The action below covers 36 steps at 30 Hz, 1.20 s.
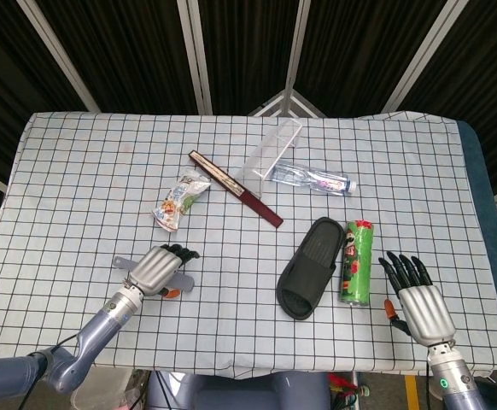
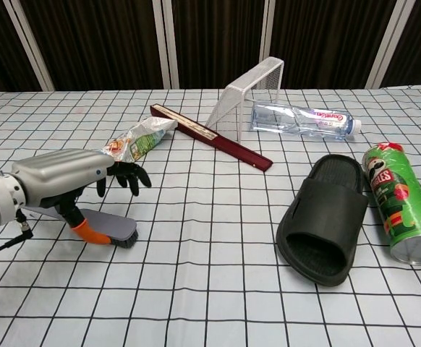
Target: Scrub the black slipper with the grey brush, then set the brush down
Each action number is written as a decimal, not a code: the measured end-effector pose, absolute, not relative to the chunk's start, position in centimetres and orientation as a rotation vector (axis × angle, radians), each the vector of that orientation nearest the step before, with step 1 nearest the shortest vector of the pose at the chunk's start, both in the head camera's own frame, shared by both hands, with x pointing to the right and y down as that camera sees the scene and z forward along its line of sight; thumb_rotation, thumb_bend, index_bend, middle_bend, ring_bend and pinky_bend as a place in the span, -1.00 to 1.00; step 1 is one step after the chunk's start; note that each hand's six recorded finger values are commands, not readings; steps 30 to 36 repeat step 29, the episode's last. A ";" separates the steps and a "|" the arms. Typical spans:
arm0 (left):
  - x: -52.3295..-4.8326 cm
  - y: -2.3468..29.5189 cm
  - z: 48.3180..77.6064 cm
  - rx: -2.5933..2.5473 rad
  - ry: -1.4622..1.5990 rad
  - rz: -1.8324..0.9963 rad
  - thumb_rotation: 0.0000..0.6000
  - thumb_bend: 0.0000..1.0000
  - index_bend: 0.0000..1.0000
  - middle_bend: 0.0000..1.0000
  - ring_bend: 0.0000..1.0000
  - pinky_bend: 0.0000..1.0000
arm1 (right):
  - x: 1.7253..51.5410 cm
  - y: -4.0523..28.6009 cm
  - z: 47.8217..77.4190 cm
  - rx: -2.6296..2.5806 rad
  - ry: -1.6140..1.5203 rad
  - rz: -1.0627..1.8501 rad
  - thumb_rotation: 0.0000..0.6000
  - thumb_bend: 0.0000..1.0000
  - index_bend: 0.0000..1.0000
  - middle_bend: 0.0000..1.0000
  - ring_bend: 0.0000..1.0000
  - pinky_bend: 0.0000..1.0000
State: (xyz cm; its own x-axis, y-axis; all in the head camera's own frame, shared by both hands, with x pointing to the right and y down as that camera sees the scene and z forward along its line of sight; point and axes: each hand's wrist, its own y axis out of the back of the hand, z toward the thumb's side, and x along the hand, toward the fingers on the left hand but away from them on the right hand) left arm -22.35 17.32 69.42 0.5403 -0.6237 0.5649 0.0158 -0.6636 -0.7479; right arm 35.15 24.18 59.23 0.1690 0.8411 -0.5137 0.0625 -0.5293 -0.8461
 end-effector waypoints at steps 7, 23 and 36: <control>-23.2 16.7 66.3 -2.041 0.576 -1.084 1.00 -0.89 -0.73 -0.65 -0.68 -0.39 | 35.3 24.3 59.0 -1.771 -0.859 1.435 0.99 0.10 -1.00 -1.00 -1.00 -1.00; -41.5 25.2 54.3 -1.453 0.956 -1.370 1.00 -0.94 -1.00 -0.90 -0.93 -0.65 | 40.2 26.1 54.2 -1.618 -0.957 1.585 0.75 -0.21 -1.00 -1.00 -1.00 -1.00; -47.9 28.2 52.7 -1.245 0.986 -1.671 1.00 -0.94 -1.00 -0.89 -0.93 -0.65 | 40.0 27.3 53.1 -1.593 -0.956 1.577 0.75 -0.21 -1.00 -1.00 -1.00 -1.00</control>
